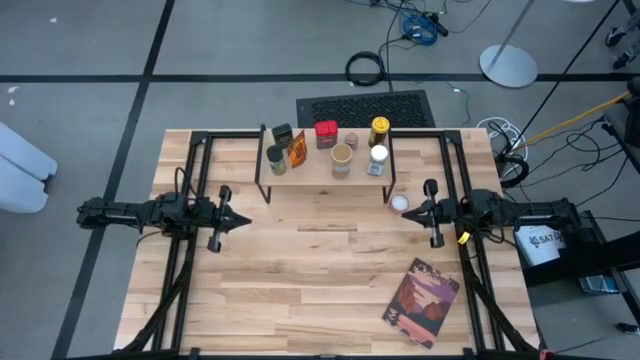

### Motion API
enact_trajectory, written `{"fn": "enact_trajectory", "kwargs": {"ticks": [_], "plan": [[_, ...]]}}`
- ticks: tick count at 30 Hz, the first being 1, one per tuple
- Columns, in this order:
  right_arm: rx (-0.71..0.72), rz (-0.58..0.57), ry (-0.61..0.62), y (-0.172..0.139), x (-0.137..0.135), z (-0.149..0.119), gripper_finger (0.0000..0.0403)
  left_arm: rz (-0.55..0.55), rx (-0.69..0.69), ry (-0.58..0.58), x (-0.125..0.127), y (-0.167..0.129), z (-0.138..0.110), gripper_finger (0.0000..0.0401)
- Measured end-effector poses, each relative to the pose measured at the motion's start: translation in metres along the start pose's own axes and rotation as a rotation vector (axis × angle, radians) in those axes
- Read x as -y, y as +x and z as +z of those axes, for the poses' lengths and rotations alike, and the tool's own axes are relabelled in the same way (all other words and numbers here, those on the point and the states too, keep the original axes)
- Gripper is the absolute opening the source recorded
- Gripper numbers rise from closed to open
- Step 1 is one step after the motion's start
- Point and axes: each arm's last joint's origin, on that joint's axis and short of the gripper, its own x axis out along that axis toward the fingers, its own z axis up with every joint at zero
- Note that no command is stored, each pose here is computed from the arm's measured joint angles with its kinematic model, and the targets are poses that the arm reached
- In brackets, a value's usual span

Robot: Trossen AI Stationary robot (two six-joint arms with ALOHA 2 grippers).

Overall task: Shelf spices
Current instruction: Put the white spice bottle on the table

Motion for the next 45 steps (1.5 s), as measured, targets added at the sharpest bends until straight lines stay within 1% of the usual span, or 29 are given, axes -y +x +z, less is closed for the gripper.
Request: {"fn": "enact_trajectory", "kwargs": {"ticks": [4,7,9,11,14,17,20,25,28,30,32,36,40,45], "plan": [[0.019,-0.045,0.004,-0.001,0.002,0.01,0.0,0.0,0.0,0.0,0.0,0.0,0.0,0.0009],[0.017,-0.044,0.009,-0.004,0.004,0.026,0.0,0.0,0.0,0.0,0.0,0.0,0.0,0.0009],[0.0,-0.054,0.035,-0.007,0.006,0.041,0.0,0.0,0.0,0.0,0.0,0.0,0.0,0.0009],[0.006,-0.074,0.074,-0.011,0.009,0.063,0.0,0.0,0.0,0.0,0.0,0.0,0.0,0.0009],[0.034,-0.072,0.107,-0.017,0.013,0.103,0.0,0.0,0.0,0.001,0.0,0.0,0.0,0.0009],[0.044,-0.071,0.121,-0.023,0.018,0.146,0.0,0.0,0.0,0.001,0.0,0.0,0.0,0.0009],[0.017,-0.075,0.121,-0.029,0.022,0.187,0.0,0.0,0.0,0.001,0.0,0.0,0.0,0.0009],[-0.016,-0.129,0.132,-0.031,0.031,0.253,0.0,0.0,0.0,0.0,0.0,0.0,0.0,0.0009],[-0.041,-0.175,0.159,-0.027,0.036,0.281,0.0,0.0,0.001,0.0,0.0,0.0,0.0,0.0009],[-0.064,-0.203,0.176,-0.022,0.038,0.293,0.0,0.001,0.001,0.003,0.0,0.0,0.0,0.0009],[-0.064,-0.199,0.177,-0.016,0.038,0.301,0.0,0.0,0.001,0.005,0.0,0.0,0.0,0.0009],[-0.006,-0.195,0.146,-0.003,0.039,0.309,0.0,0.001,0.001,0.0,0.0,0.0,0.0,0.0009],[-0.002,-0.196,0.094,0.005,0.04,0.311,0.0,0.001,0.002,0.0,0.0,0.0,0.0,0.0009],[-0.062,-0.192,0.107,0.009,0.039,0.305,0.0,0.002,0.003,0.0,0.0,0.0,0.0,0.0009]]}}
